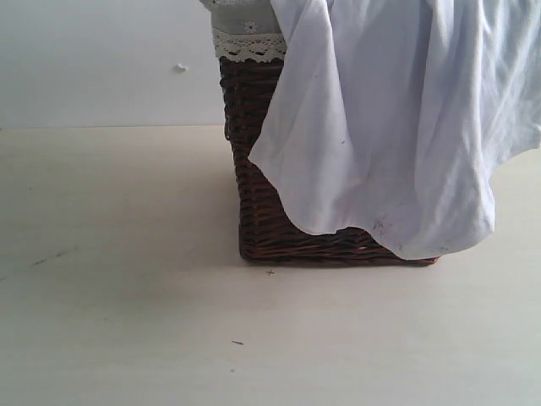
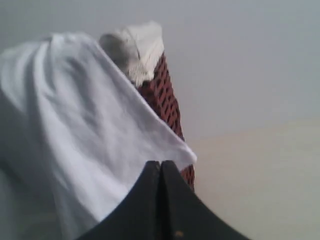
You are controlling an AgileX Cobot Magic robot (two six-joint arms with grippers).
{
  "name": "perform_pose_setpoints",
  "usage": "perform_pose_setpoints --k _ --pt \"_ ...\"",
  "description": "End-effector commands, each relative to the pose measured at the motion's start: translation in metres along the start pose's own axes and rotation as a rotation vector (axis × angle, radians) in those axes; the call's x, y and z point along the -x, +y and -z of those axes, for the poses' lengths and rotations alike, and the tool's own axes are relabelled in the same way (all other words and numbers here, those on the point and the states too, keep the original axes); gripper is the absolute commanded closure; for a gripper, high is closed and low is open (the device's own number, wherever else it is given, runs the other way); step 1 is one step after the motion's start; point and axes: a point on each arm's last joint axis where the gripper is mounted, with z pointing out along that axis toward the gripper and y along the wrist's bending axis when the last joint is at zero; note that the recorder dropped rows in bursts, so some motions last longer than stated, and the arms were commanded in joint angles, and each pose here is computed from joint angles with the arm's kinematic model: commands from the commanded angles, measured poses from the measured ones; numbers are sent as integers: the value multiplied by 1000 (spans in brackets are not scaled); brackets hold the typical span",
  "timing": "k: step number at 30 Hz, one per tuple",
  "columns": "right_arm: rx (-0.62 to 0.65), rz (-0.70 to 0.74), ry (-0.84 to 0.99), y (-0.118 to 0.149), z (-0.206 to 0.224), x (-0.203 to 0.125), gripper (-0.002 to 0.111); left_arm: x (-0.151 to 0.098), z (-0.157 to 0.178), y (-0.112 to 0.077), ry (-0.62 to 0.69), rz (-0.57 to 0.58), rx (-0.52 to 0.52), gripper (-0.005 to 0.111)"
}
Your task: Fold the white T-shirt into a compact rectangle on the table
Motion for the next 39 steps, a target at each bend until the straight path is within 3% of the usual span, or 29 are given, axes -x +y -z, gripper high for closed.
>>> perform_pose_setpoints --k 1,9,16,23,25,26,28,31,39 --pt "0 191 247 4 -20 5 108 15 -29 -6 193 -52 -44 107" --pt "-4 337 375 6 -80 32 108 15 -65 -6 472 -44 -138 107" --pt "136 789 643 5 -115 38 108 9 -66 -11 539 -63 -234 107" --pt "128 803 703 0 -134 36 108 8 -64 -14 560 -78 -285 107" --pt "107 769 679 1 -135 39 94 8 -64 -15 556 -77 -296 107" --pt "105 771 668 1 -133 40 79 8 -64 -16 558 -74 -300 107" --pt "102 777 662 1 -132 42 59 8 -64 -16 557 -72 -301 107" --pt "88 777 625 1 -134 44 36 8 -64 -16 557 -72 -301 107" --pt "76 781 574 -3 -162 36 36 8 -64 -16 559 -72 -303 107"
